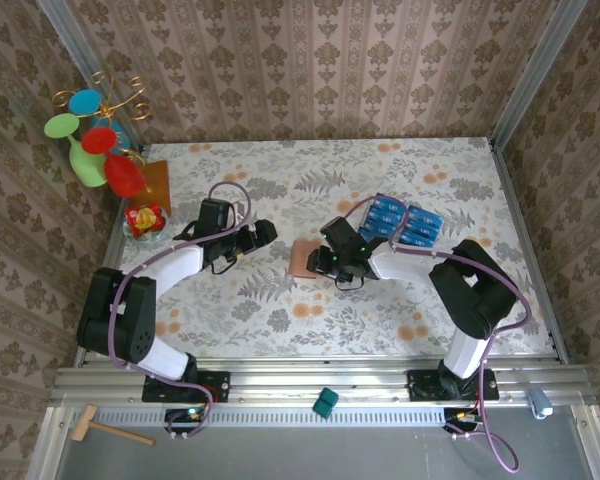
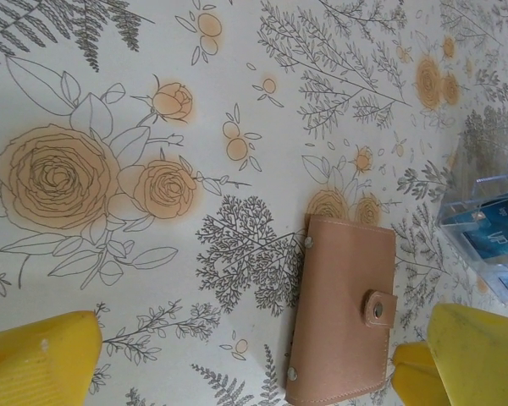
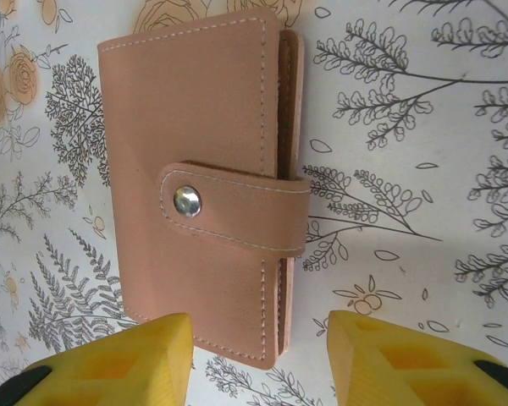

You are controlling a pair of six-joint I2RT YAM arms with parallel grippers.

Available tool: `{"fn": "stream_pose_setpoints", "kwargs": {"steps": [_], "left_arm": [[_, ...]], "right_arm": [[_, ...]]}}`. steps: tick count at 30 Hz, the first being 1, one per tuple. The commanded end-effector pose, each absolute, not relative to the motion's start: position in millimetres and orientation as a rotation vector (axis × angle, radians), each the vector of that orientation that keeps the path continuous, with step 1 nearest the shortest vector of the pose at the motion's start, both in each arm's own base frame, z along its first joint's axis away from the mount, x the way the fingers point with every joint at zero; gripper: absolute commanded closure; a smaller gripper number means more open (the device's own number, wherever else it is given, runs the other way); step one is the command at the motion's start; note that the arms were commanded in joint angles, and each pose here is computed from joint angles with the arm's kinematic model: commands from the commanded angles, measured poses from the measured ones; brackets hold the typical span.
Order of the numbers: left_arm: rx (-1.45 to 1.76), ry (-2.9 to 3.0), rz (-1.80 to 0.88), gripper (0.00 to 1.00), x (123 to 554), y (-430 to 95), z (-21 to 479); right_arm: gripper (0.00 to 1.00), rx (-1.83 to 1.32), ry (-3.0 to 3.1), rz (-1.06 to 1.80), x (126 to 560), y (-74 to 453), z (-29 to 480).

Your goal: Put the credit cards into the card holder

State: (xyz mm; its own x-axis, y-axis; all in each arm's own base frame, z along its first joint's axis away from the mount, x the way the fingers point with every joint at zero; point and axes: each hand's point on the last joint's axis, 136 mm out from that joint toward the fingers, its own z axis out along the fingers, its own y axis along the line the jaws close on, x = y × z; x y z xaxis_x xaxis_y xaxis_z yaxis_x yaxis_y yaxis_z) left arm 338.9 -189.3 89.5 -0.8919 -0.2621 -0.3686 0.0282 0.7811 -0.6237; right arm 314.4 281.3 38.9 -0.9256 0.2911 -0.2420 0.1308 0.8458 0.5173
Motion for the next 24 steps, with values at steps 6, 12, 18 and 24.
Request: {"fn": "stream_pose_setpoints", "kwargs": {"steps": [6, 12, 18, 24], "left_arm": [[-0.146, 2.518, -0.925, 0.0, 343, -199, 97], [-0.136, 2.521, -0.918, 0.0, 342, -201, 97], [-0.131, 2.529, -0.913, 0.0, 342, -203, 95], [-0.114, 2.532, -0.908, 0.0, 342, -204, 96]], "right_arm": [[0.56, 0.355, 2.737, 0.78, 312, 290, 20], [0.66, 0.361, 2.739, 0.805, 312, 292, 16], [0.81, 0.379, 2.738, 0.827, 310, 293, 12], [1.0, 0.385, 2.724, 0.859, 308, 293, 16]]}}
